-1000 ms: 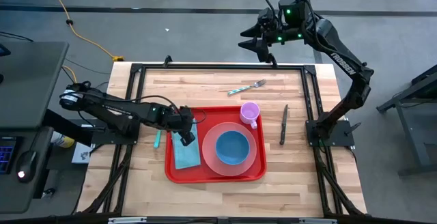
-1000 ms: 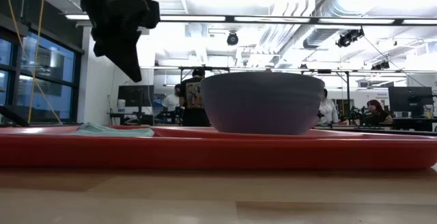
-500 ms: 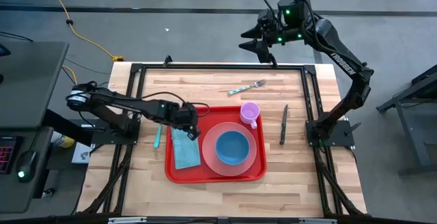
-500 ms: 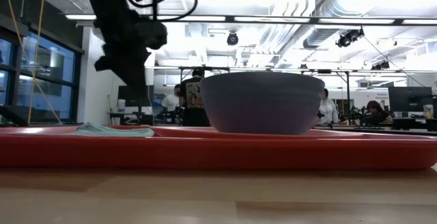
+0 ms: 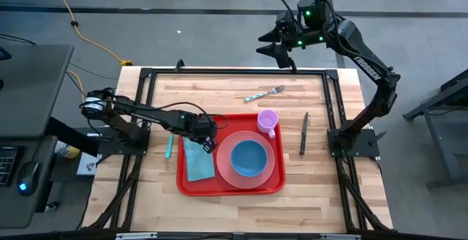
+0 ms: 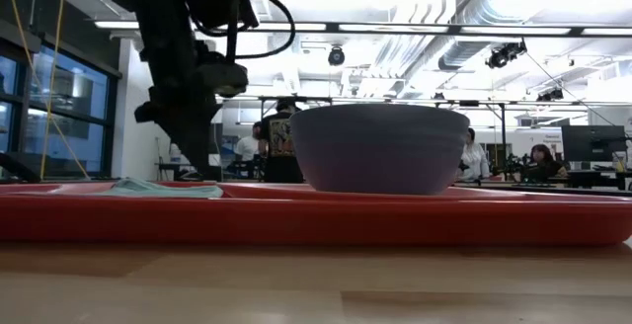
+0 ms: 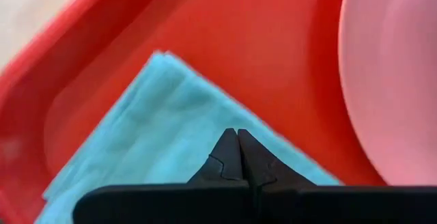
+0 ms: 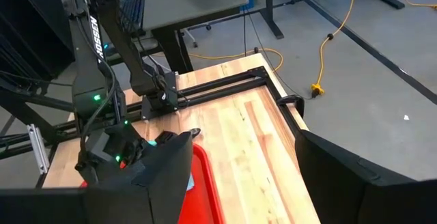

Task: Set up tray
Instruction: Put the blue napkin on the red serving tray to the left of the pink plate

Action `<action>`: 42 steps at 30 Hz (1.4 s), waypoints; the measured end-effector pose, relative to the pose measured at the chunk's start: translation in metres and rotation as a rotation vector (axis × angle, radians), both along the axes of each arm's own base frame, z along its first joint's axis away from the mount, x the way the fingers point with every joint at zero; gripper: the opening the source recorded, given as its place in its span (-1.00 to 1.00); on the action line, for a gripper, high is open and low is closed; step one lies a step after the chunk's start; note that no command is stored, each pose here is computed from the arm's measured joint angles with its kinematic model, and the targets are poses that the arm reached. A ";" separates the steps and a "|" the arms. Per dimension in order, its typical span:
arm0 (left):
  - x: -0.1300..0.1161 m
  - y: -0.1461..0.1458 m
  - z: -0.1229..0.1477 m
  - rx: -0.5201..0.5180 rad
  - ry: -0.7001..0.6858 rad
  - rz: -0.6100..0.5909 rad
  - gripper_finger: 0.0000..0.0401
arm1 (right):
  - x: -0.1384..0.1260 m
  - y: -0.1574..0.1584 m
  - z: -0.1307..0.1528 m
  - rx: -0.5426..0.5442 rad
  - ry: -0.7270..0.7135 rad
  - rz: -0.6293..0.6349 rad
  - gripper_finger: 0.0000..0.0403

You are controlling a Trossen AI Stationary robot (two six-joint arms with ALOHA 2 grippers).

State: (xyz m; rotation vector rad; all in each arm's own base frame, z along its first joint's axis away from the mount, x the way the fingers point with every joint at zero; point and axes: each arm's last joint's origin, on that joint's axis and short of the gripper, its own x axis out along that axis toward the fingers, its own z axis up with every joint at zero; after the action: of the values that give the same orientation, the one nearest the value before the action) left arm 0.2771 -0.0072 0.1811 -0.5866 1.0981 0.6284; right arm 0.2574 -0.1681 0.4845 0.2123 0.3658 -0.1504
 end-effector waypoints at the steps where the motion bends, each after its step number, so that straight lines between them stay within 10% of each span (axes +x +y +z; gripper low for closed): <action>1: 0.000 0.000 0.000 0.008 0.000 0.003 -0.94 | 0.000 0.000 0.000 0.000 0.000 0.000 0.18; 42: 0.017 0.023 -0.029 0.014 0.044 -0.089 -0.96 | -0.001 0.001 -0.003 0.021 0.024 -0.001 0.18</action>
State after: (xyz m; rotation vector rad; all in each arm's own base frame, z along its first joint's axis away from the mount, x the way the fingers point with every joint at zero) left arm 0.2942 0.0158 0.1518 -0.5111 1.1539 0.5729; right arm 0.2564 -0.1675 0.4820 0.2314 0.3914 -0.1508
